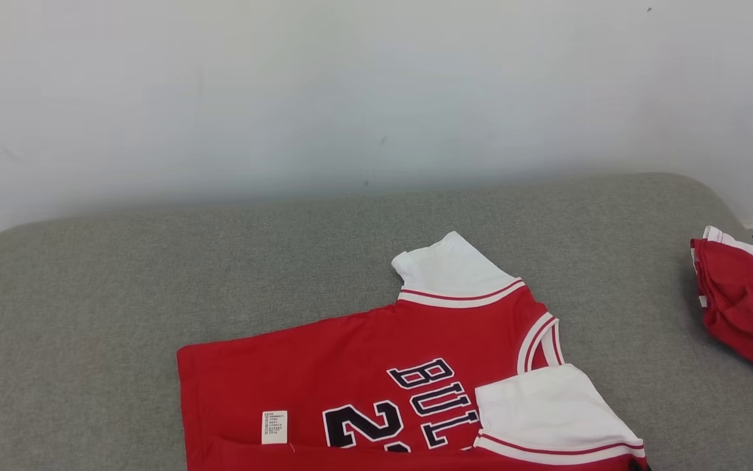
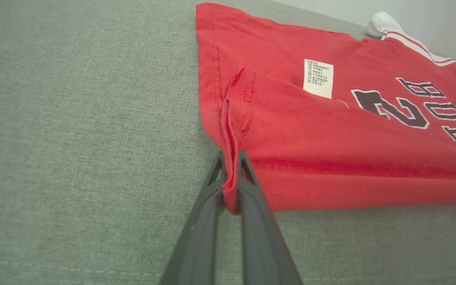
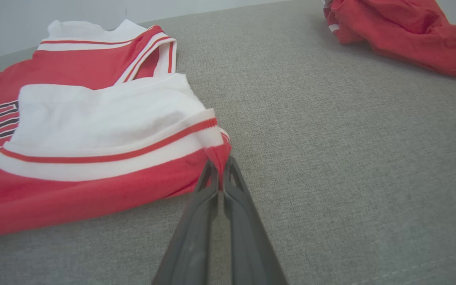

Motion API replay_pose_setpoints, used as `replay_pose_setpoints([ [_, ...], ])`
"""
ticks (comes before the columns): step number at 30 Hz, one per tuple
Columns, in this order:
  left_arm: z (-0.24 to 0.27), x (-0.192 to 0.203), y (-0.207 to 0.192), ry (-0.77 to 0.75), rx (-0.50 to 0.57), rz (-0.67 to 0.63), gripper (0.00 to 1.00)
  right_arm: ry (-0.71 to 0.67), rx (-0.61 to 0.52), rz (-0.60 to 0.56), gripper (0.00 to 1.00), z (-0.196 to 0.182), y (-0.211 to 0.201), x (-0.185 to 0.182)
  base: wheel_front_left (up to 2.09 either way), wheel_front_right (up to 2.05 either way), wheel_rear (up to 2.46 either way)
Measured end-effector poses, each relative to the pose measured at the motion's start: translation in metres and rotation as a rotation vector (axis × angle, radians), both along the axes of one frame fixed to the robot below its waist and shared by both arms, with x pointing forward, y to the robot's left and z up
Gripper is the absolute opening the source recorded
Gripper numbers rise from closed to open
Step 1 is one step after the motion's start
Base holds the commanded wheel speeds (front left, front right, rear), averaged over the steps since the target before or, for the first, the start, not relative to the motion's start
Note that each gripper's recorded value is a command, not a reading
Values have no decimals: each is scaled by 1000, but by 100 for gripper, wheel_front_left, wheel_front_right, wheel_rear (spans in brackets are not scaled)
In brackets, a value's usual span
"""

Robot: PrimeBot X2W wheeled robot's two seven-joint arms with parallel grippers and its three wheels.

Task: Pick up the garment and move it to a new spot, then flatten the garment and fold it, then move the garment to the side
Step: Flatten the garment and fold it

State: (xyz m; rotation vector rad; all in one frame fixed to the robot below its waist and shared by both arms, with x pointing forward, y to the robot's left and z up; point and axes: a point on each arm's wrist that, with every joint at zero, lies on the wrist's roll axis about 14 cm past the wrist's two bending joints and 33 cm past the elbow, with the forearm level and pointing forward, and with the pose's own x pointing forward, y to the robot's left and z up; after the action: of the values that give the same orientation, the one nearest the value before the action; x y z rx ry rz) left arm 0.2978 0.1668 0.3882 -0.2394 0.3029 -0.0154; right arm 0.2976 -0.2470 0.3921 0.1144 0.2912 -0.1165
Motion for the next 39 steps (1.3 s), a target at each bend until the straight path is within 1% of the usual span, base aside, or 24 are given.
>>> replay_pose_setpoints([
  [1, 0, 0, 0, 2, 0, 0, 10, 0, 0, -1, 0, 0, 0, 0, 0, 0, 0],
  [2, -1, 0, 0, 4, 1, 2, 25, 0, 0, -2, 0, 0, 0, 0, 0, 0, 0],
  [3, -2, -1, 0, 6, 2, 3, 44, 0, 0, -3, 0, 0, -1, 0, 0, 0, 0],
  [4, -2, -1, 1, 8, 4, 5, 81, 1, 0, -5, 0, 0, -1, 0, 0, 0, 0],
  [5, -2, 0, 2, 9, 7, 11, 100, 1, 0, -7, 72, 0, -2, 0, 0, 0, 0],
  [6, -2, 0, 3, 11, 9, 14, 100, -2, -4, -4, 100, 1, -2, 1, 0, 0, 0],
  [15, 3, 12, 6, -6, 31, 22, 100, -78, -43, 10, 100, 25, -1, 23, 0, 0, 0],
  [20, 19, 36, 10, -60, 54, 29, 100, -123, -52, 34, 100, 38, 8, 39, 0, 0, 0],
  [24, 25, 56, 12, -75, 69, 27, 100, -159, -54, 62, 100, 50, 17, 58, 0, 0, 0],
  [32, 28, 100, 19, -72, 101, 17, 100, -225, -55, 137, 100, 72, 41, 102, 0, 0, 0],
  [39, 24, 128, 20, -52, 123, -5, 100, -232, -57, 178, 100, 74, 53, 124, 0, 0, 0],
])
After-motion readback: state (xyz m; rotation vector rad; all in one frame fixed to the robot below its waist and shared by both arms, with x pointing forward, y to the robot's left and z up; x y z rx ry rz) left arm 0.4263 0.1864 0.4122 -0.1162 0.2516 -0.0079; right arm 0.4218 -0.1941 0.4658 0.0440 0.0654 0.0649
